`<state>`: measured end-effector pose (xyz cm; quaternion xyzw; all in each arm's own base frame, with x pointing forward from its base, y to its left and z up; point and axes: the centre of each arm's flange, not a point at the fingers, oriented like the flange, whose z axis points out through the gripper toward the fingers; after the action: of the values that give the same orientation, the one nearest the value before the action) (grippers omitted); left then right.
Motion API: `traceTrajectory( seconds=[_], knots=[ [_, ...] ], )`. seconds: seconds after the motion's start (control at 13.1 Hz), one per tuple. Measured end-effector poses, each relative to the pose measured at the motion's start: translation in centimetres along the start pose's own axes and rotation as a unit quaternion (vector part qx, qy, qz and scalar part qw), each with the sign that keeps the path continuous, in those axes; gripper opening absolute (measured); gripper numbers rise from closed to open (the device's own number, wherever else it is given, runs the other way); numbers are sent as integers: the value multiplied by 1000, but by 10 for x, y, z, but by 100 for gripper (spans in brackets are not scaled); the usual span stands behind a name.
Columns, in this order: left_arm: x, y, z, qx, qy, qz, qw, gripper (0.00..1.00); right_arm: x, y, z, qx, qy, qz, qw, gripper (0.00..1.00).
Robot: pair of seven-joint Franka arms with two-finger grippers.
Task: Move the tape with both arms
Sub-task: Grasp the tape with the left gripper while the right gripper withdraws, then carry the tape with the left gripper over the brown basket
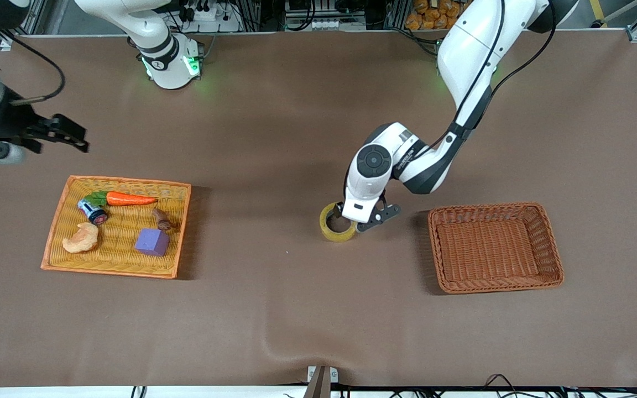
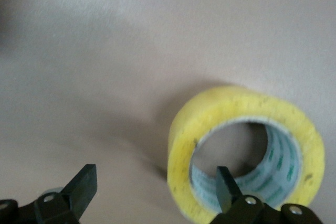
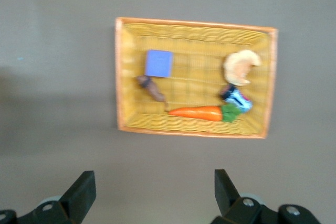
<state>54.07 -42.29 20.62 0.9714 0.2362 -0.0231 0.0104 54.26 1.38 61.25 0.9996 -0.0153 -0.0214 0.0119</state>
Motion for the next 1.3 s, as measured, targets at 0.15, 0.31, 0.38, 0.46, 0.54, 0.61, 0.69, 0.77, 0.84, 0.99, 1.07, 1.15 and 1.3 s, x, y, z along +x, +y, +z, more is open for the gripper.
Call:
traceTrajectory(
  seconds=[0.15, 0.31, 0.38, 0.46, 0.54, 0.61, 0.69, 0.77, 0.84, 0.99, 1.07, 1.15, 1.3],
  knots=[
    [2, 2, 16, 10, 6, 2, 1000, 100, 1, 22, 2, -1, -4, 20, 1000, 100],
    [2, 5, 24, 16, 14, -11, 1000, 79, 2, 27, 1, 0, 2, 22, 1000, 100],
    [2, 5, 23, 17, 20, -20, 999, 67, 2, 25, 0, 0, 4, 18, 1000, 100],
    [2, 7, 21, 16, 26, -23, 999, 57, 2, 24, 0, 0, 5, 15, 1000, 100],
    [3, 8, 19, 15, 31, -25, 999, 45, 2, 23, -1, 0, 6, 13, 1000, 100],
    [5, 10, 16, 12, 33, -27, 999, 33, 2, 21, -2, 0, 6, 11, 1000, 100],
    [6, 12, 13, 9, 36, -32, 999, 23, 2, 20, -2, 0, 7, 10, 1000, 100],
    [9, 14, 9, 5, 38, -41, 998, 22, 2, 20, -2, -1, 7, 7, 1000, 100],
    [13, 17, 2, -3, 42, -51, 998, 22, 3, 20, -4, -1, 9, -8, 1000, 100],
    [22, 25, -26, -26, 54, -63, 996, 22, 3, 21, -10, 1, 17, -36, 999, 100],
    [29, 27, -48, -39, 63, -71, 995, 22, 3, 22, -12, 2, 18, -41, 999, 100],
    [38, 25, -74, -49, 72, -80, 993, 22, 3, 22, -12, 2, 18, -43, 999, 100],
    [65, 7, -131, -54, 90, -105, 989, 22, 5, 23, -9, 6, 15, -43, 999, 100]
  ],
)
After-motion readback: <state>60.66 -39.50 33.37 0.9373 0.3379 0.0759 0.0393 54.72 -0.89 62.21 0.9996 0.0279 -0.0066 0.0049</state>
